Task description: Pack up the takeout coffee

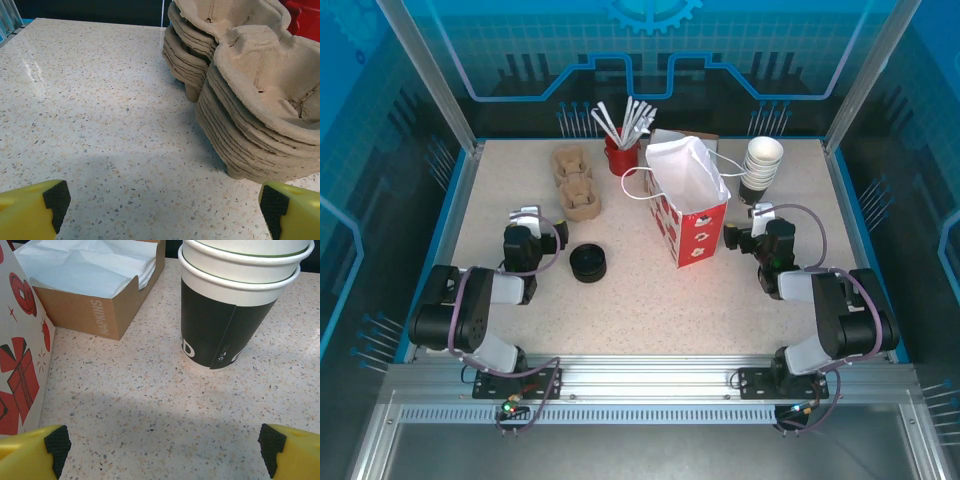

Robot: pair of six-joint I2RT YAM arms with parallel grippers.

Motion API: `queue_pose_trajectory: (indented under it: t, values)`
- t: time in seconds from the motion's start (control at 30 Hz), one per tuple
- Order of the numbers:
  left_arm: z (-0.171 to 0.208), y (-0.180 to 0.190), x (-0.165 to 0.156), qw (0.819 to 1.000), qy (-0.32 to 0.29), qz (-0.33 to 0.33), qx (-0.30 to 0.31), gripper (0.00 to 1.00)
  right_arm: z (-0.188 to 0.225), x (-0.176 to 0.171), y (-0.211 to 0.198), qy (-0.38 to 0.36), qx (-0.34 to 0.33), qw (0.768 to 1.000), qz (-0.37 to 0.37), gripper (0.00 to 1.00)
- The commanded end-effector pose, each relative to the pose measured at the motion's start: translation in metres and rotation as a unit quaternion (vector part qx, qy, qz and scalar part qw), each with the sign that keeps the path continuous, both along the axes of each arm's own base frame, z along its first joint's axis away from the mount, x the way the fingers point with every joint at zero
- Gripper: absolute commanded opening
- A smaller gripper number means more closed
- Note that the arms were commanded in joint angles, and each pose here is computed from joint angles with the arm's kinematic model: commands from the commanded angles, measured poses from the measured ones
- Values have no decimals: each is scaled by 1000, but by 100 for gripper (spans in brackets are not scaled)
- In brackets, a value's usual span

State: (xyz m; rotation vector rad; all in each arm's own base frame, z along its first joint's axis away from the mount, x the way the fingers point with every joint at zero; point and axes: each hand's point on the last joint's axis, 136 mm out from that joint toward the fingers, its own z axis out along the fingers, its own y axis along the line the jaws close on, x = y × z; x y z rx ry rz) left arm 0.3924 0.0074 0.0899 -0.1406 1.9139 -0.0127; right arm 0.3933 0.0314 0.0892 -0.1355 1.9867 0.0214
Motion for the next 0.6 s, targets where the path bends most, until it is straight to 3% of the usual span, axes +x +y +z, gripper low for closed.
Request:
queue_pose_trajectory:
  t: [0.0, 0.57]
  values:
    - [5, -6, 5, 1000, -7, -17, 4, 99, 5, 4, -3, -9, -3, 1000, 2, 100]
    - [5, -6, 5, 1000, -7, -16, 4, 99, 5, 4, -3, -9, -3, 1000, 3, 100]
